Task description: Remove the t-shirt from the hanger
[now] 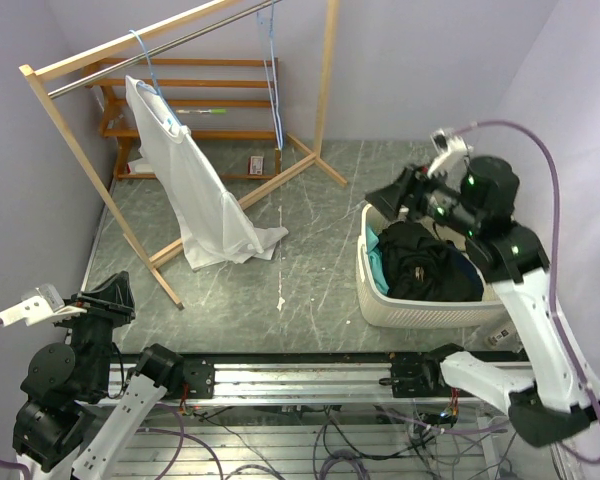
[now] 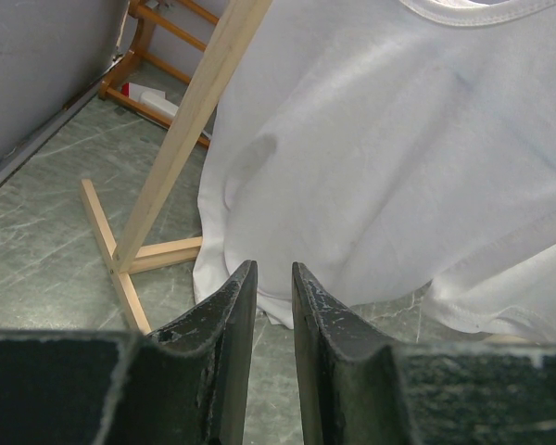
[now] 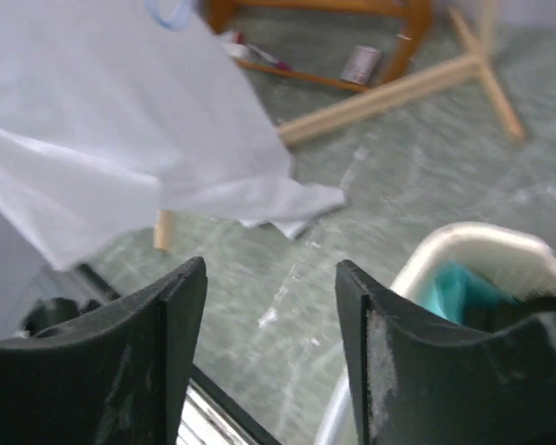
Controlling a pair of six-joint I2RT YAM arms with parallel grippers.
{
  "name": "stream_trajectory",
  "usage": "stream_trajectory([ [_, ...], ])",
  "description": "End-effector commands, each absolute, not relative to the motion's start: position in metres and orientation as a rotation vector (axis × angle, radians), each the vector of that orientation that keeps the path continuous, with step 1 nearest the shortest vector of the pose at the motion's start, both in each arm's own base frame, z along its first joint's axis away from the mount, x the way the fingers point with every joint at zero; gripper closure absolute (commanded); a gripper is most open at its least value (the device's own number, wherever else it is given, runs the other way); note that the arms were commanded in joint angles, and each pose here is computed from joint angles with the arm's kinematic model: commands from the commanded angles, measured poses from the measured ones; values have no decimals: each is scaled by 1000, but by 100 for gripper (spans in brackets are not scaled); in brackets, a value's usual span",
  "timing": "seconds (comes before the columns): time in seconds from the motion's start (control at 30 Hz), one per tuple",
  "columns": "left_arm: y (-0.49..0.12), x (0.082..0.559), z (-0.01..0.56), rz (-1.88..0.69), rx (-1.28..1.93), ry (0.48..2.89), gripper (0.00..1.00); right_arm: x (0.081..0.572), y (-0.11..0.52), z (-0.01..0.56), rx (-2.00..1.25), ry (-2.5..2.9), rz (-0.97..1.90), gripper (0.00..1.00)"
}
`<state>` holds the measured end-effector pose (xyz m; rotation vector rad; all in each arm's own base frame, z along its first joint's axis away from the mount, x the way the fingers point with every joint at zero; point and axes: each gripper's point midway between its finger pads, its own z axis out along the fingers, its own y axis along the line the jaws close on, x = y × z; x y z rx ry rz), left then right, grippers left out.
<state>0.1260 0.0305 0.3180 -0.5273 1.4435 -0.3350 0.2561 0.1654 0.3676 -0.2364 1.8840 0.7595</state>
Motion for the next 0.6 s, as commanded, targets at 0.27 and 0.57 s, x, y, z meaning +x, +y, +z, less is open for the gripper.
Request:
stream_trajectory([
  [0.27,33,127,317,-326,-548,1444,67,271,369,484,-781,1641,842,76],
  [0.57,34,127,316,-323,-553,1446,67,276,424,515,-704,1456,802,46],
])
